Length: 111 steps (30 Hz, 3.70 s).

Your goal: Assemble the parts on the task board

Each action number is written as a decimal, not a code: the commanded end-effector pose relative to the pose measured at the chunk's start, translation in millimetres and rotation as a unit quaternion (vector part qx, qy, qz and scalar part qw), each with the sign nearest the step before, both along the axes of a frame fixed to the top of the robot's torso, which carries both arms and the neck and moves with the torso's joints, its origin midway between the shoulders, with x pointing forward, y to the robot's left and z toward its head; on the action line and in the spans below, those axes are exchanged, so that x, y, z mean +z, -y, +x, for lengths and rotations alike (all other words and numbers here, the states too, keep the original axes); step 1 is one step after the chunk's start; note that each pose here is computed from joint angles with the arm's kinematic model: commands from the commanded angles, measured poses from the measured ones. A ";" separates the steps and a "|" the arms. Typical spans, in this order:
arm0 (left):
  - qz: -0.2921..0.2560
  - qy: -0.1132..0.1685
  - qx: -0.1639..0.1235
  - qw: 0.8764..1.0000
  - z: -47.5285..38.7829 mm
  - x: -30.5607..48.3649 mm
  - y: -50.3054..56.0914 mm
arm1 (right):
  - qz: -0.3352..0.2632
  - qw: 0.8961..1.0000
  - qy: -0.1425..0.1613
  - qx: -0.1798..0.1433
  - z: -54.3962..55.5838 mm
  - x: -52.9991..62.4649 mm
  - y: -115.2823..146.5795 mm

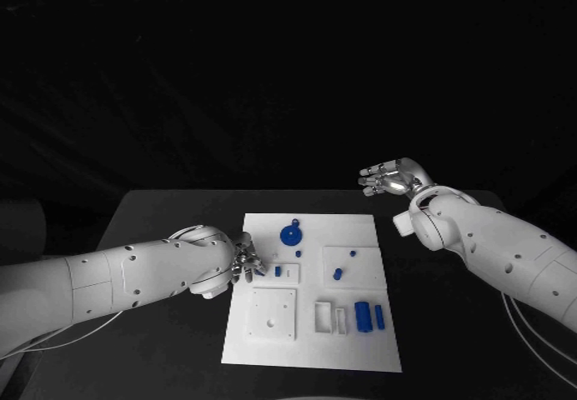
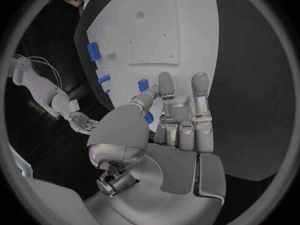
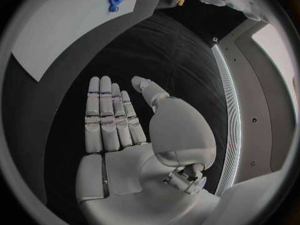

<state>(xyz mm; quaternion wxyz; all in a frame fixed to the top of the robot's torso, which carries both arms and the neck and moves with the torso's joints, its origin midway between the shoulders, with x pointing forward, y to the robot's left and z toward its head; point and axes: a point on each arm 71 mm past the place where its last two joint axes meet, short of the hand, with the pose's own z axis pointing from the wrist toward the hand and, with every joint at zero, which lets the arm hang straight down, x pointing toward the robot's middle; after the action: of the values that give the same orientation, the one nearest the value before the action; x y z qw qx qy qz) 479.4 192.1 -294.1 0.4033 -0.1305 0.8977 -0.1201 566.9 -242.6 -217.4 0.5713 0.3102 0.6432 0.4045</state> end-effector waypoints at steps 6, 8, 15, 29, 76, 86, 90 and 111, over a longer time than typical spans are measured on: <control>0.008 -0.002 -0.004 1.000 -1.7 -3.8 -0.9 | 0.002 1.000 -0.003 0.004 -0.3 -0.5 -0.4; 0.007 -0.004 -0.005 1.000 -2.2 -4.1 -0.4 | 0.002 1.000 -0.003 0.004 -0.3 -0.6 -0.3; 0.010 -0.018 -0.010 1.000 -4.4 -5.8 1.0 | 0.002 1.000 -0.004 0.004 -0.4 -1.0 0.0; 0.020 -0.043 -0.024 0.999 -7.5 -8.9 2.3 | 0.002 1.000 -0.005 0.005 -0.8 -1.9 0.3; 0.038 -0.052 -0.032 0.997 -1.7 -12.2 10.8 | 0.004 1.000 -0.010 0.008 -1.5 -5.5 -1.7; 0.035 -0.047 -0.031 0.998 1.2 -12.5 13.7 | 0.004 1.000 -0.010 0.009 -1.5 -5.7 -1.5; 0.036 -0.044 -0.028 0.998 2.7 -12.6 13.1 | 0.004 1.000 -0.011 0.010 -1.5 -6.0 -1.2; 0.043 -0.050 -0.026 0.997 4.0 -13.9 7.6 | 0.003 1.000 -0.015 0.011 -2.0 -7.2 1.0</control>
<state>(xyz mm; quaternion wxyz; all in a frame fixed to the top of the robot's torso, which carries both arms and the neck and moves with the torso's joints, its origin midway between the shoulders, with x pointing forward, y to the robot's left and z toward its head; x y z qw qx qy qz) 489.1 184.6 -300.0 0.3811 -0.1050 0.9140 -0.0911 565.1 -244.1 -224.1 0.5606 0.3115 0.6517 0.4049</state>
